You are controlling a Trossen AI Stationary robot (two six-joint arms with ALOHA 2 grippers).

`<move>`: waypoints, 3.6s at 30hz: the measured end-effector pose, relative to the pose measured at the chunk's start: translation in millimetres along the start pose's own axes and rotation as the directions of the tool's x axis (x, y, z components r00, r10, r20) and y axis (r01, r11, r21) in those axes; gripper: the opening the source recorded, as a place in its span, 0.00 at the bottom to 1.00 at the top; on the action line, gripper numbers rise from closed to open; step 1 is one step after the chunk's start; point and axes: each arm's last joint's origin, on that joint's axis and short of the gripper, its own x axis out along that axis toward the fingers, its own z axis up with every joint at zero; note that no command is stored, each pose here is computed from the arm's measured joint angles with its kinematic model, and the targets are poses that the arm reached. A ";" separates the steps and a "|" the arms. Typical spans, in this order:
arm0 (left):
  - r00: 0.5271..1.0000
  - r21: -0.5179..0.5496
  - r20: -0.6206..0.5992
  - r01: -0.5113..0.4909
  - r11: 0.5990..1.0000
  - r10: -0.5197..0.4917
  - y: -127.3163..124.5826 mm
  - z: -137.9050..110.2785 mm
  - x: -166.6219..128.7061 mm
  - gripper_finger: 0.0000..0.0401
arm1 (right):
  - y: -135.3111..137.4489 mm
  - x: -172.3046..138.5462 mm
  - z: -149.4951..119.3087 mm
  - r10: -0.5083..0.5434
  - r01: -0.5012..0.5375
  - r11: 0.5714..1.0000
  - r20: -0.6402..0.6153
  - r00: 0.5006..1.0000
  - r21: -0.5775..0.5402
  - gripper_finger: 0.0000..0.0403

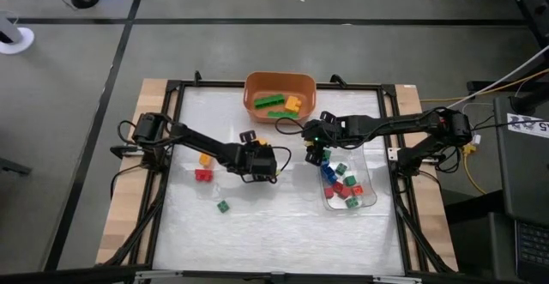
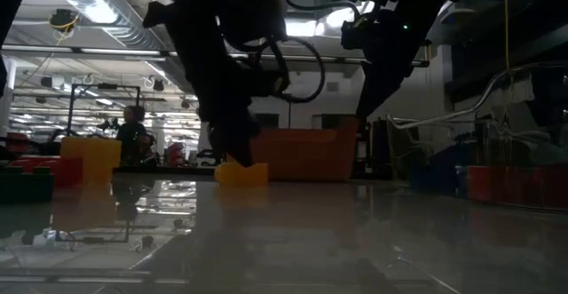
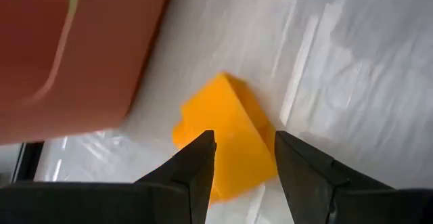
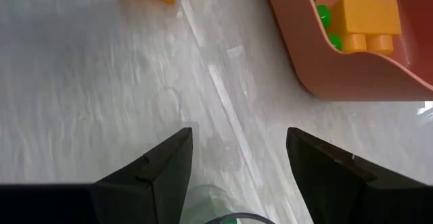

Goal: Sort blocks by size
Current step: Put the big yellow game piece into the orange bin

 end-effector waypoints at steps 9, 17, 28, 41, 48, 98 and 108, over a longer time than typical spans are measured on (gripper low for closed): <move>0.998 -0.006 -0.050 -0.038 0.999 0.038 2.8 -15.1 9.2 0.35 | -3.8 -13.1 -1.9 0.002 -0.002 1.000 0.010 1.000 0.002 0.59; 0.995 0.072 -0.079 -0.061 0.996 0.066 14.0 -14.6 17.2 0.29 | -24.5 -84.8 -12.6 0.020 -0.024 0.999 0.123 0.992 0.031 0.59; 0.990 0.077 -0.095 -0.095 0.992 0.102 28.1 -12.2 25.9 0.02 | -56.1 -167.6 -67.3 0.051 -0.107 0.987 0.400 0.915 0.119 0.59; 0.974 0.015 0.013 0.226 0.974 -0.226 25.0 17.7 -5.5 0.00 | -60.3 -139.5 -132.8 0.058 -0.175 0.969 0.527 0.848 0.175 0.59; 0.926 0.014 0.268 0.272 0.962 -0.266 47.8 50.3 -28.2 0.00 | -55.4 -110.1 -153.9 0.091 -0.215 0.963 0.558 0.825 0.161 0.59; 0.908 0.137 0.026 0.412 0.901 -0.419 66.6 15.5 -0.8 0.61 | -49.4 -94.4 -159.2 0.186 -0.305 0.946 0.588 0.787 0.109 0.59; 0.893 0.118 0.020 0.445 0.888 -0.450 66.1 7.3 8.6 0.61 | -49.4 -94.4 -159.2 0.187 -0.306 0.946 0.588 0.787 0.110 0.59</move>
